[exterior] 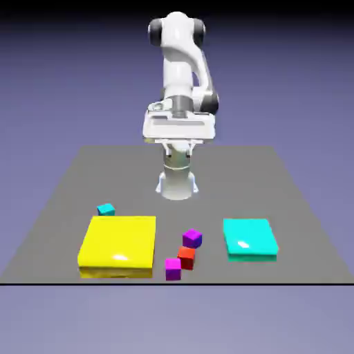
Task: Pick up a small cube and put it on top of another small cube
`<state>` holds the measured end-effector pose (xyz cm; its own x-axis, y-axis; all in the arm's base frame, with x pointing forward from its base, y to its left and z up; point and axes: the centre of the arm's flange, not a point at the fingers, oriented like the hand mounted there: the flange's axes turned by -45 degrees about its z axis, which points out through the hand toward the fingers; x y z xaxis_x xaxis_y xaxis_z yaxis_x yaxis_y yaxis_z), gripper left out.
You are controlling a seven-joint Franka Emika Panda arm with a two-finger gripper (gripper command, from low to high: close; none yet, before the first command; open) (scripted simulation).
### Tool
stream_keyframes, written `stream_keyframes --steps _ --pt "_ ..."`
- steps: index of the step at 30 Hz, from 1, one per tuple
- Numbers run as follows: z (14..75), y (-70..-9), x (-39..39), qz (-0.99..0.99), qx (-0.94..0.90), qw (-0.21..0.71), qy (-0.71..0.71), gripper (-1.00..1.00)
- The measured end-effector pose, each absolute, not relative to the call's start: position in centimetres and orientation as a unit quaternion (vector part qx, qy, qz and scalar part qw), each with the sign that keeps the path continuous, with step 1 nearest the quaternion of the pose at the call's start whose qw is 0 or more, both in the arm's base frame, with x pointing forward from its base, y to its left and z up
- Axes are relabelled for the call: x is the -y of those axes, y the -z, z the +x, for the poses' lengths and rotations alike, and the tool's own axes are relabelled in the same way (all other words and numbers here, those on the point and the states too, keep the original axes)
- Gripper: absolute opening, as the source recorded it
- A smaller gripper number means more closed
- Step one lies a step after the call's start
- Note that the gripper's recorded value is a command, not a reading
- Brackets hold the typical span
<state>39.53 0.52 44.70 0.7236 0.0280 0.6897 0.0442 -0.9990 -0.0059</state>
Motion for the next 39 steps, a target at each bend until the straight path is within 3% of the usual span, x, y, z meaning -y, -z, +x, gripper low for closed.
stream_keyframes --steps 10,21,39 --pt "42.9 -33.8 -2.0 -0.971 -0.031 0.096 0.218 0.0" --pt "43.2 -23.0 -3.3 -0.99 -0.079 0.081 0.088 0.0" --pt "44.6 -16.9 -3.5 -0.99 -0.105 -0.012 0.091 0.0"
